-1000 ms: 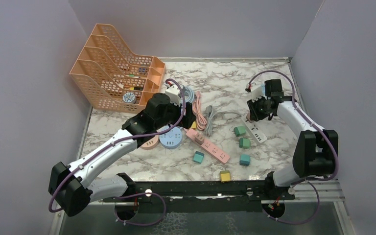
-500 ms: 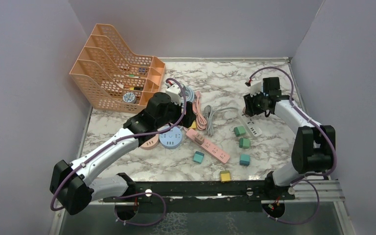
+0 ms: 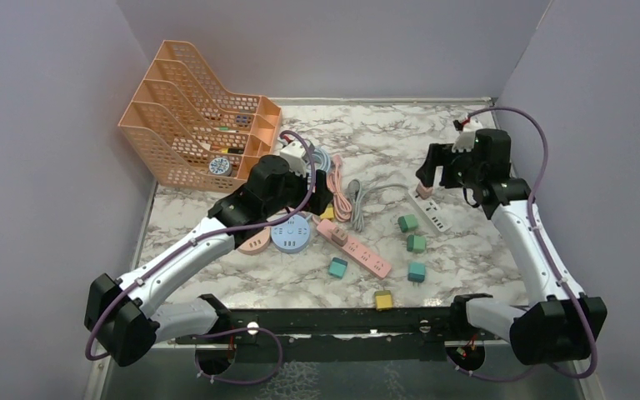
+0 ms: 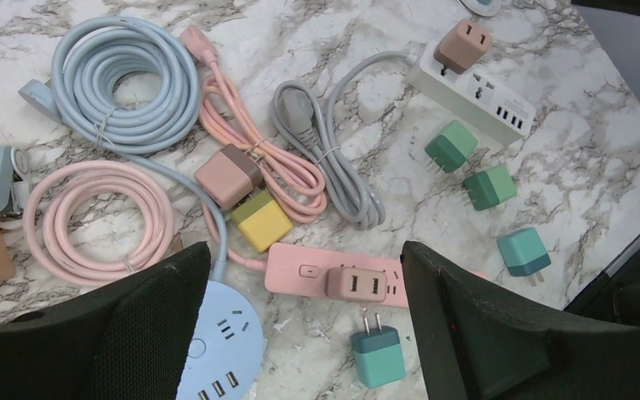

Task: Insert the plug

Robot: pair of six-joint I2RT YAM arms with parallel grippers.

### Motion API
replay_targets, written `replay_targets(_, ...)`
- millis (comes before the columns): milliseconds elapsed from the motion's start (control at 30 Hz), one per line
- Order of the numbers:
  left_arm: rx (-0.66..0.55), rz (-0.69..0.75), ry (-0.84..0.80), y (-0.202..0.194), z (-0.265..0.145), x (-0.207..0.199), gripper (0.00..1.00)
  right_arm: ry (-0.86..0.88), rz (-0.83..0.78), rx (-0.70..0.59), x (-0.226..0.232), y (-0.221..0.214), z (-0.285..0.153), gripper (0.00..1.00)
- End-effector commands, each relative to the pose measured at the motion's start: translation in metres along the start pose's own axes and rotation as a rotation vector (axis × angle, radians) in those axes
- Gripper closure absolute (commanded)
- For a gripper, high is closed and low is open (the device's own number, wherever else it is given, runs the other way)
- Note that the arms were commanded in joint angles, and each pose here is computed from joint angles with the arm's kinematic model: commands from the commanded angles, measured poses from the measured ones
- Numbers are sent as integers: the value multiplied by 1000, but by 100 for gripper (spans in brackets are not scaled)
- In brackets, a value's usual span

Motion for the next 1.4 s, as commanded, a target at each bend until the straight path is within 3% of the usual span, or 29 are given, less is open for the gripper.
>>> replay_targets(0, -65, -10, 1, 13, -9, -2, 13, 3, 253, 216, 11, -30, -2, 20)
replay_targets(300, -58, -51, -14, 4, -10, -2, 13, -37, 314, 415, 13, -97, 12, 7)
replay_targets(533, -58, -68, -22, 3, -8, -3, 11, -126, 323, 512, 22, -118, 44, 27)
replay_targets(867, -53, -67, -28, 3, -10, -3, 11, -249, 236, 574, 29, -124, 80, 42)
replay_targets(1367, -48, -89, -28, 2, -8, -4, 11, -136, 130, 536, 36, -115, 95, 66)
Point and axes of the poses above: each gripper's point midway between its finger pads, its own z axis out along the fingers, its own x axis along the line the jaws close on, y = z × x, the point moved 10 cm from there along -z, back along the fingers
